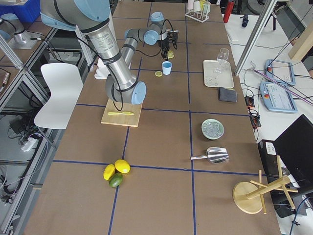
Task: Squeeze lemon into cup
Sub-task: 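Squeeze the lemon slice over the cup, then set it beside the cup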
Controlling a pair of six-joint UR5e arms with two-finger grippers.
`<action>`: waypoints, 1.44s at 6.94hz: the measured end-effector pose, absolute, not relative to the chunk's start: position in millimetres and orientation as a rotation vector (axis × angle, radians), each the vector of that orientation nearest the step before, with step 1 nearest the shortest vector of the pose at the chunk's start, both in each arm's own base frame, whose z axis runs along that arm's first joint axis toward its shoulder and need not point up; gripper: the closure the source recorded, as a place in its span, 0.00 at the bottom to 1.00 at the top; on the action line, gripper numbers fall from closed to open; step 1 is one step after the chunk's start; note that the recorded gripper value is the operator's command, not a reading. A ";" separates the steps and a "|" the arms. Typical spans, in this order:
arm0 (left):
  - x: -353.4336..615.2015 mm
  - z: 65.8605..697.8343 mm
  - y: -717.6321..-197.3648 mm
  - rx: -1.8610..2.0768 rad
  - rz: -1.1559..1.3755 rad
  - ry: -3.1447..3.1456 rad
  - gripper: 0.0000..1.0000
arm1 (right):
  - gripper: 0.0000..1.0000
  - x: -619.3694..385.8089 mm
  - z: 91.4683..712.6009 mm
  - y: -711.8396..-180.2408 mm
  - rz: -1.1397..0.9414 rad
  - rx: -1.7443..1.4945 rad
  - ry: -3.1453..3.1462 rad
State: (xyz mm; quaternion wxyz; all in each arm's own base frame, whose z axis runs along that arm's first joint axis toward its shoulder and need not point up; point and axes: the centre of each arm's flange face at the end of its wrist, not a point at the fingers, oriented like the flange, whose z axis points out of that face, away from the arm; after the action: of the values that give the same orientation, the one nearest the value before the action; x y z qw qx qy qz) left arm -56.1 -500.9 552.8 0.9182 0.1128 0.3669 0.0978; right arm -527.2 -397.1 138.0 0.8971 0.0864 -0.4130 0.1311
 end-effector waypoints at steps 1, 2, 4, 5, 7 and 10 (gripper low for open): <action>-56.1 553.7 -501.0 0.231 0.202 0.755 0.00 | 0.50 -536.2 140.1 -402.0 0.271 0.179 -0.857; -56.1 553.9 -501.1 0.231 0.202 0.755 0.00 | 0.46 -540.1 141.0 -404.2 0.270 0.179 -0.857; -56.1 554.2 -501.1 0.231 0.202 0.754 0.00 | 0.36 -543.3 146.1 -405.4 0.271 0.175 -0.849; -56.1 554.2 -501.1 0.231 0.202 0.754 0.00 | 0.30 -545.3 148.7 -403.3 0.267 0.167 -0.845; -56.1 553.8 -501.0 0.232 0.202 0.754 0.00 | 0.10 -552.7 151.0 -393.2 0.254 0.150 -0.845; -56.1 553.5 -501.0 0.232 0.201 0.755 0.00 | 0.00 -554.1 151.6 -388.2 0.242 0.146 -0.847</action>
State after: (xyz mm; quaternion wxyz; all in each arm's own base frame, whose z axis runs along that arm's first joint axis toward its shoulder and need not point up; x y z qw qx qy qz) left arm -56.1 -501.0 553.5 0.9182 0.1127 0.3669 0.0978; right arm -554.1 -388.2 151.6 0.9020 0.0705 -0.4095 0.1169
